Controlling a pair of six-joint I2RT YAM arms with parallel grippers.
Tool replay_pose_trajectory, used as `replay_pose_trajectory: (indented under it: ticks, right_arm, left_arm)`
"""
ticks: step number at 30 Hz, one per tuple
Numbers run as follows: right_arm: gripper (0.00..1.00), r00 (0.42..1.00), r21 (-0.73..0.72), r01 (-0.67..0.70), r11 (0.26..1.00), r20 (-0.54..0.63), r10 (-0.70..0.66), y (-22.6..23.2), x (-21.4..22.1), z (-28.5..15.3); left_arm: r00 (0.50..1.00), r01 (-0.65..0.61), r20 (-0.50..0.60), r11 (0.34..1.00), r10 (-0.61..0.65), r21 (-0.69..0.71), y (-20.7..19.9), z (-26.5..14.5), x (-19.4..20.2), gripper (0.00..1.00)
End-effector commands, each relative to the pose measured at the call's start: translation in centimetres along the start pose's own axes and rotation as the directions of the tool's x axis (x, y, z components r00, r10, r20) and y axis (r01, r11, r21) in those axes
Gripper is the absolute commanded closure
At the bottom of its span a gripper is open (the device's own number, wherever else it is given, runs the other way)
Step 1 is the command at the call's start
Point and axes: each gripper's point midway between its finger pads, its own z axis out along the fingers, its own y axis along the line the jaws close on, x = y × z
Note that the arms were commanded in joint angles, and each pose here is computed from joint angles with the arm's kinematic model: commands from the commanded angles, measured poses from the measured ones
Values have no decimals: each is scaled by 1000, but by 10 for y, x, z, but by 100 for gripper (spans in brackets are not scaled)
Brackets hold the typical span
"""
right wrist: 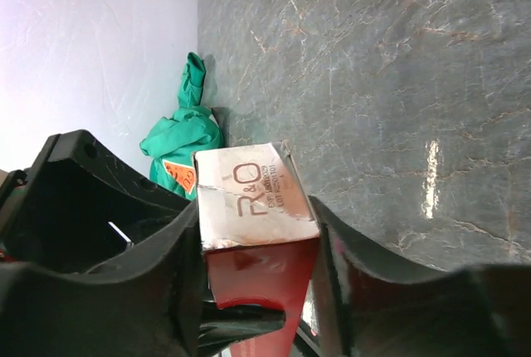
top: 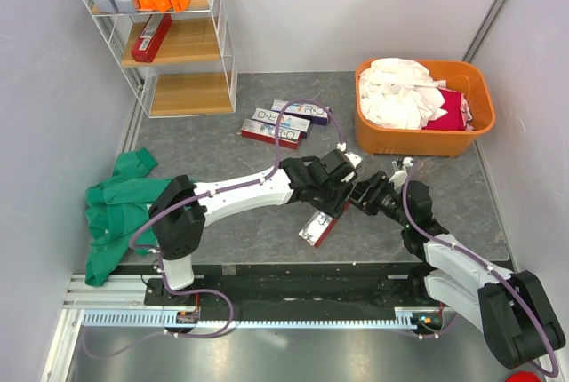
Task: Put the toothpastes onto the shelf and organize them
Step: Pick up the toothpaste from the center of the board.
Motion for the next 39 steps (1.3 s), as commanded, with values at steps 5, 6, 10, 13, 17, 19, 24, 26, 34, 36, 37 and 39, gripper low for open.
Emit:
replay_pose_trajectory:
  ticks: [5,6,10,13,17,19,24,26,34,36,37,39]
  right_arm:
    - [69,1000,-86,30,996,7,-30,19,0,-5]
    - [70,1000,-87,30,996,9,-30,19,0,-5]
    - [73,999,-89,32,996,10,-31,21,-1,-5]
    - [75,999,-90,35,995,13,-35,22,-2,-5]
    - [75,999,-88,36,995,19,-35,22,-3,-6]
    - [75,999,-89,40,995,21,-38,22,-3,-6]
    - [75,998,-92,52,994,29,-49,27,-7,-6]
    - [75,998,-93,59,994,32,-56,30,-8,-6]
    - [75,994,-128,87,988,71,-78,61,-24,-10]
    - [75,993,-134,88,987,91,-77,69,-29,-14]
    - [75,990,-135,90,987,121,-74,76,-36,-16]
    - [75,984,-129,96,987,164,-74,83,-44,-22]
  left_arm:
    - [986,-40,162,995,26,89,-25,-18,-35,49]
    - [986,-40,164,996,25,85,-24,-18,-36,46]
    - [986,-31,165,997,20,66,-20,-18,-35,35]
    - [983,-10,185,999,3,40,-13,-23,-37,14]
    - [973,31,230,999,-37,32,-1,-38,-46,0]
    - [969,59,239,997,-67,40,9,-44,-48,0]
    - [938,136,296,977,-181,166,23,-72,-61,0]
    - [921,205,290,957,-259,205,41,-72,-56,0]
    - [772,305,224,655,-595,691,61,-107,-53,0]
    - [749,297,172,557,-640,776,56,-120,-52,0]
    - [742,242,200,534,-640,810,56,-124,-54,0]
    - [737,242,154,470,-658,849,51,-129,-52,0]
